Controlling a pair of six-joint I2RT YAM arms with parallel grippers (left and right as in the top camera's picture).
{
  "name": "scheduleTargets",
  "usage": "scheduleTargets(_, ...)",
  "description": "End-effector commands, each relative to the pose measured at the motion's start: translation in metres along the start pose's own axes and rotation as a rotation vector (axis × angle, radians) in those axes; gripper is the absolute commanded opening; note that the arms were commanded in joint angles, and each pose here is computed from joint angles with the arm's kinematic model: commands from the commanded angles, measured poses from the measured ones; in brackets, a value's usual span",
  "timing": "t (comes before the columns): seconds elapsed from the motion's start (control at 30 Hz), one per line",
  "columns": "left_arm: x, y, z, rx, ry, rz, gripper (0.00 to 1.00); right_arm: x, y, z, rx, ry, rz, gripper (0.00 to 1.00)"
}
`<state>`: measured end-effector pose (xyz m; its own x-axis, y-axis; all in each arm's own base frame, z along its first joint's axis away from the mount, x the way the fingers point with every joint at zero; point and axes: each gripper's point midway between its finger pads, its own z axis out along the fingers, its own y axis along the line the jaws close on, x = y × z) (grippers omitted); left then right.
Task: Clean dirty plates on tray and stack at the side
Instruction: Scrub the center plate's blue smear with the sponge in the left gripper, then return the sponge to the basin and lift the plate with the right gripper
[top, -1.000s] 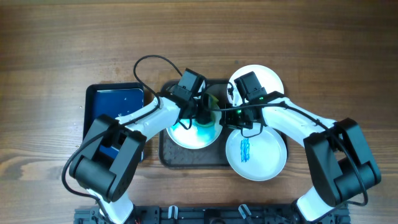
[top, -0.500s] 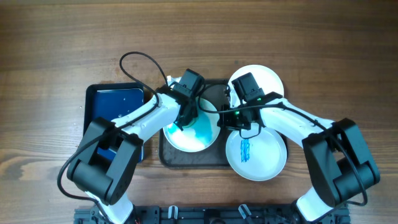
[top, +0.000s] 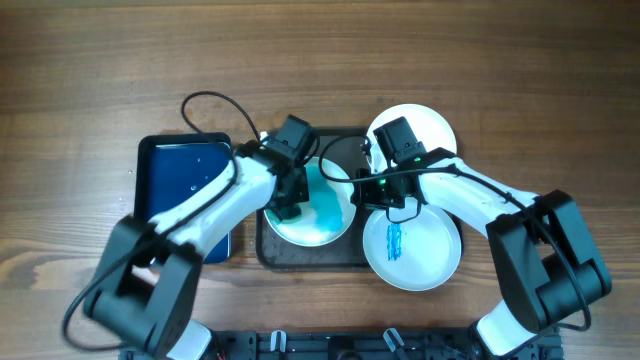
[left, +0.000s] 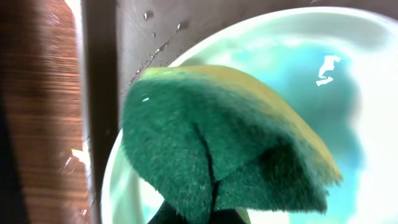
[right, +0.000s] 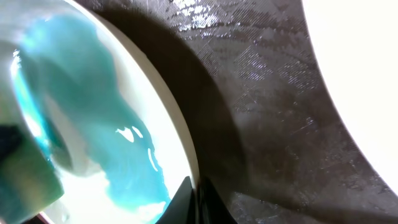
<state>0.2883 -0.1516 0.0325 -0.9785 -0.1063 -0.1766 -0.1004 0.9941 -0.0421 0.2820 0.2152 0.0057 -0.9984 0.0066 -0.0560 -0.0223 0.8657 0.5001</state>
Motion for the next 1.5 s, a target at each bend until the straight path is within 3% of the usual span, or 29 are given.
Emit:
scheduleTargets(0.0,-0.012,-0.009,-0.043,0.1,-0.087,0.006,0.04,0.003,-0.011,0.006,0.027,0.009,0.015,0.04)
scheduleTargets(0.2,-0.013,-0.006,-0.071,0.129,-0.139,0.001,0.04,0.002,-0.011,0.006,0.026,0.009,0.014,0.04)
scheduleTargets(0.4,-0.01,0.013,-0.073,0.051,-0.143,-0.008,0.04,-0.003,-0.002,0.001,0.002,0.003,-0.022,0.05)
scheduleTargets(0.77,-0.019,0.084,-0.069,-0.044,-0.081,-0.221,0.04,-0.027,0.03,-0.034,-0.037,-0.082,-0.167,0.04)
scheduleTargets(1.07,-0.02,0.105,-0.08,-0.054,-0.093,-0.283,0.04,-0.031,0.05,-0.066,-0.063,-0.148,-0.242,0.05)
scheduleTargets(1.47,-0.013,0.153,-0.094,-0.098,-0.083,-0.386,0.04,-0.049,0.032,-0.132,0.265,-0.166,-0.217,0.05)
